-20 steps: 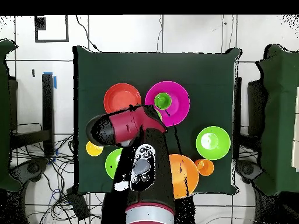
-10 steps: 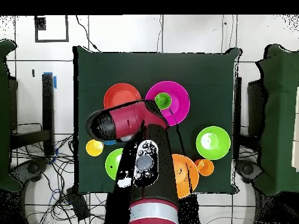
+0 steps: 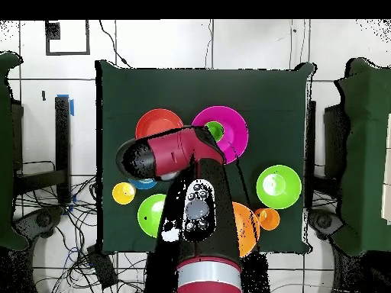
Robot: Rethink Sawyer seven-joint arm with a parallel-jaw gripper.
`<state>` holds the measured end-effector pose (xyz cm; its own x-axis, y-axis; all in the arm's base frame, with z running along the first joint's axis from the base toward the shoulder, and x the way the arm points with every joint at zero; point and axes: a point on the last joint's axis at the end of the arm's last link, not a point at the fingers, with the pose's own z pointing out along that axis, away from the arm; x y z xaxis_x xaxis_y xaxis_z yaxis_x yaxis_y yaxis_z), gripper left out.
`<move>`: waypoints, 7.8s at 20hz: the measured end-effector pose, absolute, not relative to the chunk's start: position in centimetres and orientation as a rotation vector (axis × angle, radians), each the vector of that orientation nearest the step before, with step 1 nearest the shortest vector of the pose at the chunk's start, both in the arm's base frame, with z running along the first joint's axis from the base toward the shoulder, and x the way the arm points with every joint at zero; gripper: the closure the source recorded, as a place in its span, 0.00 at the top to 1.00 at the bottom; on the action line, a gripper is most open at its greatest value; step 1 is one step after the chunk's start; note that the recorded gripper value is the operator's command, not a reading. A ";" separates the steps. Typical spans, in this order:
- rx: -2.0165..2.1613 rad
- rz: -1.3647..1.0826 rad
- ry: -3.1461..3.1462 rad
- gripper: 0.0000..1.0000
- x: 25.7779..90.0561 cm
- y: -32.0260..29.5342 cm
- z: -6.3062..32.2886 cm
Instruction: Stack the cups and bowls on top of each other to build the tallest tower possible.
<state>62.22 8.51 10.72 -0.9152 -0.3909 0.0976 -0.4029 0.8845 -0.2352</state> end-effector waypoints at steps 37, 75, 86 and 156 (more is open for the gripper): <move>0.570 0.352 -3.014 0.00 65.0 7.2 12.0; 0.603 0.253 -3.091 0.00 70.5 8.6 11.6; 0.597 0.281 -3.060 0.00 70.7 7.0 11.6; 0.473 0.218 -3.026 0.00 71.8 1.8 10.3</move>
<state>71.76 1.81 10.30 -0.9500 -0.2983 0.0922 -0.3084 0.9425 -0.1289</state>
